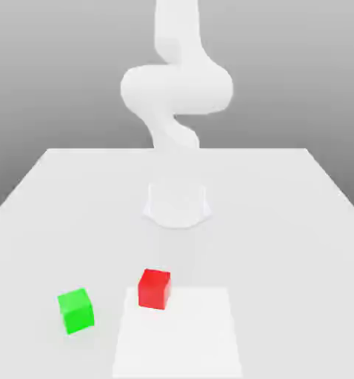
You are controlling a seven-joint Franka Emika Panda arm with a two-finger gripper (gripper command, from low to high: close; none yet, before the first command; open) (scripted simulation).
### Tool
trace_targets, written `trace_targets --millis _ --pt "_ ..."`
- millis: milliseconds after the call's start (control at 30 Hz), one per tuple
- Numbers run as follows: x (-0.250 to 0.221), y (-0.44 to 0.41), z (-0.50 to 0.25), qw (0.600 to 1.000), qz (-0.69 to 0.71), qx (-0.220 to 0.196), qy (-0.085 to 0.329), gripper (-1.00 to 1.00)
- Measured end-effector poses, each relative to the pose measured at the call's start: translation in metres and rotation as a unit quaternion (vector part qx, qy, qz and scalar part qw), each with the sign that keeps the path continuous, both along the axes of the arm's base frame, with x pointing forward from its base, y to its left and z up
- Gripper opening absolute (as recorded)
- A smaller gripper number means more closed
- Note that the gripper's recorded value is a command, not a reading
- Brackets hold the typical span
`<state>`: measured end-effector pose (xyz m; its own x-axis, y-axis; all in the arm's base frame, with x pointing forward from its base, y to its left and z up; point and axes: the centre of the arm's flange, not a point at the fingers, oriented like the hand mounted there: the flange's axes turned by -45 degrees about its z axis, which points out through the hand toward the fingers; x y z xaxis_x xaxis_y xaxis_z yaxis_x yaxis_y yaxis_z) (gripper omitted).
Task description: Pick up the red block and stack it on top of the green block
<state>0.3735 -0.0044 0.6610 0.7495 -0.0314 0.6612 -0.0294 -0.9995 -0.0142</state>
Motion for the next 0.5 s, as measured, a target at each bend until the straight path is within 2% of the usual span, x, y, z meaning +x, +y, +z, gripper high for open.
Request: trace_targets --millis 133,267,400,500 --pt "0.035 -0.010 -0.099 0.997 -0.018 0.006 0.074 0.00" --pt "0.045 -0.020 -0.199 0.988 -0.036 0.013 0.147 0.00" --pt "0.030 -0.029 -0.300 0.973 -0.056 0.021 0.224 0.00" --pt "0.001 -0.034 -0.377 0.955 -0.072 0.029 0.286 0.00"
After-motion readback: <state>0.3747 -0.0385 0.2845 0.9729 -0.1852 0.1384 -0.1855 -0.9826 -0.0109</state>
